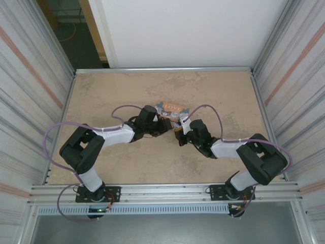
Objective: Unlock a padlock with a key
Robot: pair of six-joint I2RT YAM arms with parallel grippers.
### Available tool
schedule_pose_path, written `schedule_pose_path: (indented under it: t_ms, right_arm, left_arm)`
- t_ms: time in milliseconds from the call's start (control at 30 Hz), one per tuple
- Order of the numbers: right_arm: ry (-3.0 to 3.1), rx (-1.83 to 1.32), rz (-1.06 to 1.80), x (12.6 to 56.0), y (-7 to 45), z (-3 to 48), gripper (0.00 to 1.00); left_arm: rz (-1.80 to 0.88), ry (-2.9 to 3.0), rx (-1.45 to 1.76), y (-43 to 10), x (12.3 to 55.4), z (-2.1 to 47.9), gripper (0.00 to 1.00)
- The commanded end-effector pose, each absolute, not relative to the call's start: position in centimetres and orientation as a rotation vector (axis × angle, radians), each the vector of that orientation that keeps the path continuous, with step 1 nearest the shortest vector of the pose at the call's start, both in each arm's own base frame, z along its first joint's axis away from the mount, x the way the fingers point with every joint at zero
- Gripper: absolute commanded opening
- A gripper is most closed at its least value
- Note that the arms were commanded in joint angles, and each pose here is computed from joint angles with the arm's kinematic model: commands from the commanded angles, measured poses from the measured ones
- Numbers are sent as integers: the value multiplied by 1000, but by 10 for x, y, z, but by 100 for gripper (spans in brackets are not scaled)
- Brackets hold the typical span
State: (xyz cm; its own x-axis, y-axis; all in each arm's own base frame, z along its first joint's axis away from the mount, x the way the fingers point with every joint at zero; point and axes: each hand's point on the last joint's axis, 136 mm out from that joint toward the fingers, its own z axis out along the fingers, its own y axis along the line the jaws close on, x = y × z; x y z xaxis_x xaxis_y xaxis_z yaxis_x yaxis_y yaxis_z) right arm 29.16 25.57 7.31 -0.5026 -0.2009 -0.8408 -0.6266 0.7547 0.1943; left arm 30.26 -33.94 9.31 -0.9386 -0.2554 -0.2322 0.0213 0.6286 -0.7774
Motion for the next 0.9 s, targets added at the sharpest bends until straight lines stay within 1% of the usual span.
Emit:
schedule_pose_path:
  t_ms: [0,467,733,867]
  right_arm:
    - [1795,-595,739,316,290,152,0]
    - [1708,-620,758,329,307,184,0]
    - [1774,-596,734,327,298,160,0]
    - [1860,-610,685,324,290,133,0]
  left_arm:
    - [-1436,2572,13,-371,259,114,12]
    - [-1444,2590,17,-375,253,109,11]
    - [-1457,2591,-14,-375,254,101,12]
    - [-1477,2589,-41,-377,256,95,13]
